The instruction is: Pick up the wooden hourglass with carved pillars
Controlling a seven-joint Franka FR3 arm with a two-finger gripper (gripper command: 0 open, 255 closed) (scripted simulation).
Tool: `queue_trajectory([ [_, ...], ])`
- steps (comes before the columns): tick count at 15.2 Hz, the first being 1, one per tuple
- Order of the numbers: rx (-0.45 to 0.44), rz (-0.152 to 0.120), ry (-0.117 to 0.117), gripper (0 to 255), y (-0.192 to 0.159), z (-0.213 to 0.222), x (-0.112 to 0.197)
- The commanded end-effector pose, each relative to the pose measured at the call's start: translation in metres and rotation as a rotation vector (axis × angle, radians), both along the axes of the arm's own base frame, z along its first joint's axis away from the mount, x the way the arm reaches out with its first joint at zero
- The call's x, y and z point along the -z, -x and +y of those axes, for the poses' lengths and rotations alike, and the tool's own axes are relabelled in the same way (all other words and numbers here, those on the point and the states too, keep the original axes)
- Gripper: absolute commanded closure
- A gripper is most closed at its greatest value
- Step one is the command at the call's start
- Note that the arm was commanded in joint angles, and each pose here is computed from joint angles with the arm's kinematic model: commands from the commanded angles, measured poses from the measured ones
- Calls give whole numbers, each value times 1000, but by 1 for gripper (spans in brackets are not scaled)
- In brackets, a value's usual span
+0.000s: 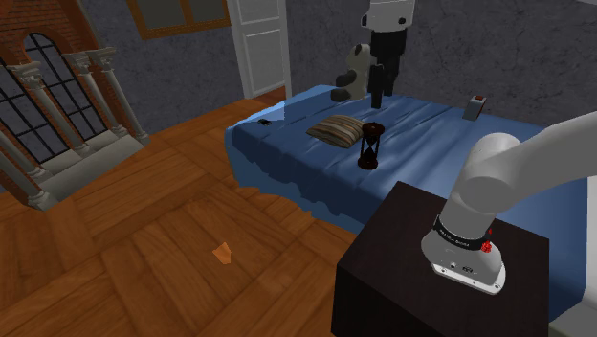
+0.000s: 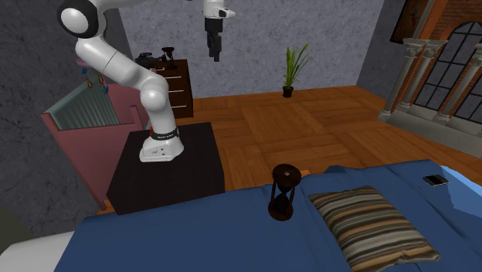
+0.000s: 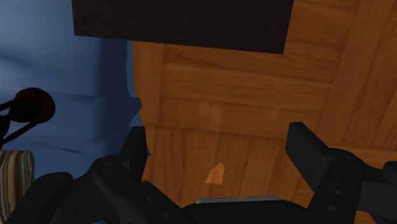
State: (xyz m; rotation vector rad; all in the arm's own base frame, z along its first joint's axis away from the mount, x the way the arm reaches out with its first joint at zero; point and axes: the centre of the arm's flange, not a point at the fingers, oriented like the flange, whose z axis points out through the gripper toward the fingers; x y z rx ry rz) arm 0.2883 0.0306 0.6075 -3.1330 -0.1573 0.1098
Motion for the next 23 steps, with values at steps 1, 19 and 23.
queue_trajectory([
  [1,0,0,0,0,0,0,0],
  [19,61,-29,-7,0,-65,-195,119],
  [23,74,-36,-8,0,-78,-239,145],
])
